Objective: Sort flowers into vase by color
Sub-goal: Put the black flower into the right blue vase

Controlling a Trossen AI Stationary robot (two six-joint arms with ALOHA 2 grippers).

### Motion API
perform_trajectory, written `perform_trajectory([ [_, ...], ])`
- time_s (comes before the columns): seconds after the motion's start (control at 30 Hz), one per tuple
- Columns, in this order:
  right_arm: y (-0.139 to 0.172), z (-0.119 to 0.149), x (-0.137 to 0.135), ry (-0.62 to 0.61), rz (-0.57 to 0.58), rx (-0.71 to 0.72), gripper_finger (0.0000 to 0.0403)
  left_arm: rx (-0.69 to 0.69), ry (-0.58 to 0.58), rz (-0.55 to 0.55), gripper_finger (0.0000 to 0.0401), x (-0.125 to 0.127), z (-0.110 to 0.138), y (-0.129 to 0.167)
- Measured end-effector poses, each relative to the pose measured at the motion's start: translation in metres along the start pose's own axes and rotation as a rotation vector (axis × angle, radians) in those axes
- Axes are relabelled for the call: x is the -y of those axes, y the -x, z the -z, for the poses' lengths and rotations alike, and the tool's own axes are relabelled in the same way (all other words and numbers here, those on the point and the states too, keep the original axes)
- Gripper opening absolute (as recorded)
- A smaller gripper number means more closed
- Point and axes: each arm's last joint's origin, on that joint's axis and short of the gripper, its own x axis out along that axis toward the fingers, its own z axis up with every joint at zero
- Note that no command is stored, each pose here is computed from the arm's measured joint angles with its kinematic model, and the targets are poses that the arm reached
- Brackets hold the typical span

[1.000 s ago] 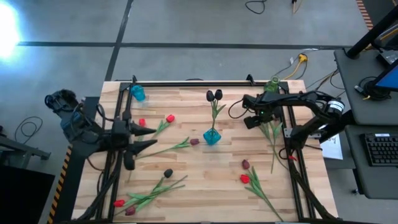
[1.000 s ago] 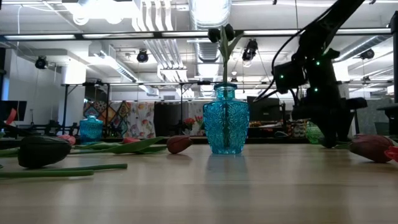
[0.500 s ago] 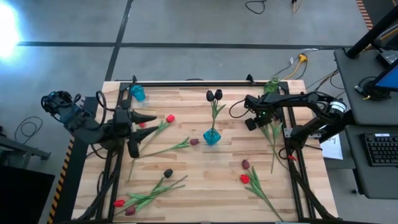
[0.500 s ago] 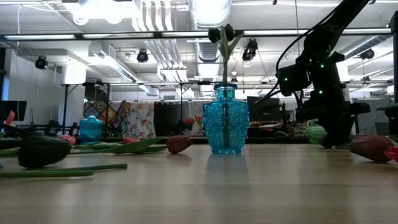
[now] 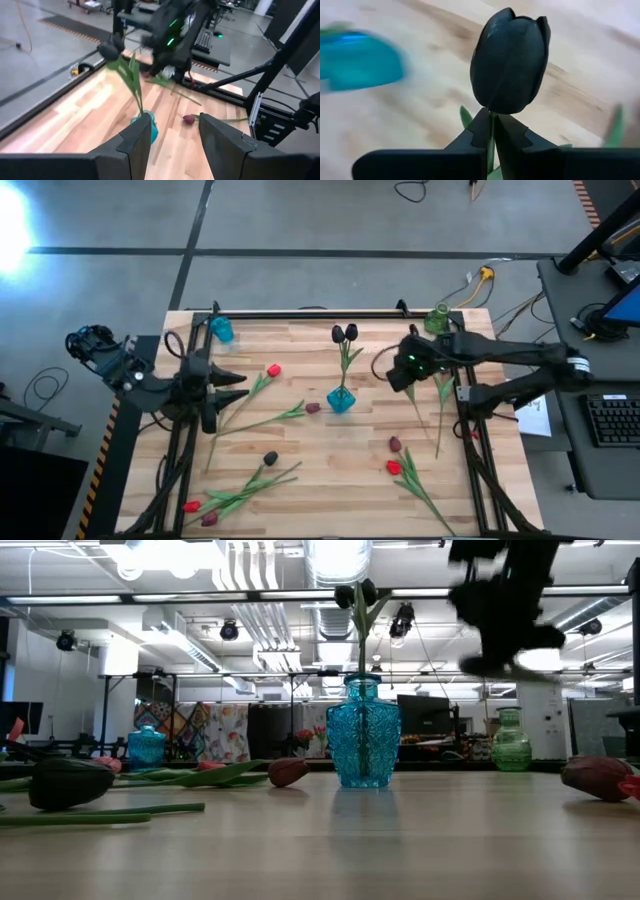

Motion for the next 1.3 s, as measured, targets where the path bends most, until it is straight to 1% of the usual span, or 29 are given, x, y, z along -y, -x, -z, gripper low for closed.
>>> perform_trajectory([
  [0.07,0.022,0.011,-0.014,0.088,-0.088,0.052,0.0013,-0.006,0.015,-0.018,0.0152,-0.002,0.008,-0.003],
  [0.13,0.042,0.024,-0.026,0.182,-0.172,0.074,0.0013,-0.017,0.02,-0.032,0.0152,-0.002,0.017,-0.008],
  [0.23,0.067,0.041,-0.044,0.288,-0.293,0.135,0.0013,-0.026,0.027,-0.04,0.0152,0.002,0.032,-0.019],
  [0.3,0.08,0.049,-0.057,0.348,-0.382,0.202,0.0013,-0.022,0.046,-0.034,0.0152,0.003,0.038,-0.026],
  [0.43,0.101,0.057,-0.084,0.418,-0.536,0.441,0.0013,0.01,0.076,-0.059,0.0152,0.001,0.045,-0.04],
  [0.57,0.116,0.059,-0.107,0.477,-0.63,0.697,0.0013,0.026,0.083,-0.106,0.0152,-0.005,0.046,-0.049],
  [0.63,0.12,0.06,-0.115,0.506,-0.628,0.805,0.0013,0.031,0.08,-0.128,0.0152,-0.009,0.044,-0.052],
  [0.7,0.121,0.06,-0.123,0.528,-0.594,0.9,0.0013,0.035,0.064,-0.147,0.0152,-0.011,0.043,-0.054],
  [0.8,0.115,0.059,-0.135,0.537,-0.49,1.011,0.0013,0.047,0.052,-0.179,0.0152,-0.016,0.041,-0.056],
  [0.87,0.106,0.058,-0.144,0.544,-0.405,1.06,0.0013,0.052,0.053,-0.198,0.0152,-0.019,0.039,-0.057],
  [0.93,0.097,0.059,-0.153,0.542,-0.333,1.099,0.0013,0.057,0.056,-0.215,0.0152,-0.021,0.038,-0.059],
  [1.03,0.089,0.059,-0.164,0.531,-0.275,1.15,0.0013,0.061,0.054,-0.231,0.0152,-0.024,0.037,-0.06],
  [1.17,0.08,0.055,-0.167,0.506,-0.173,1.177,0.0013,0.062,0.054,-0.236,0.0152,-0.025,0.036,-0.061],
  [1.23,0.074,0.053,-0.167,0.472,-0.144,1.17,0.0013,0.062,0.055,-0.237,0.0152,-0.025,0.036,-0.061],
  [1.3,0.07,0.05,-0.167,0.435,-0.15,1.163,0.0013,0.062,0.058,-0.236,0.0152,-0.025,0.036,-0.061],
])
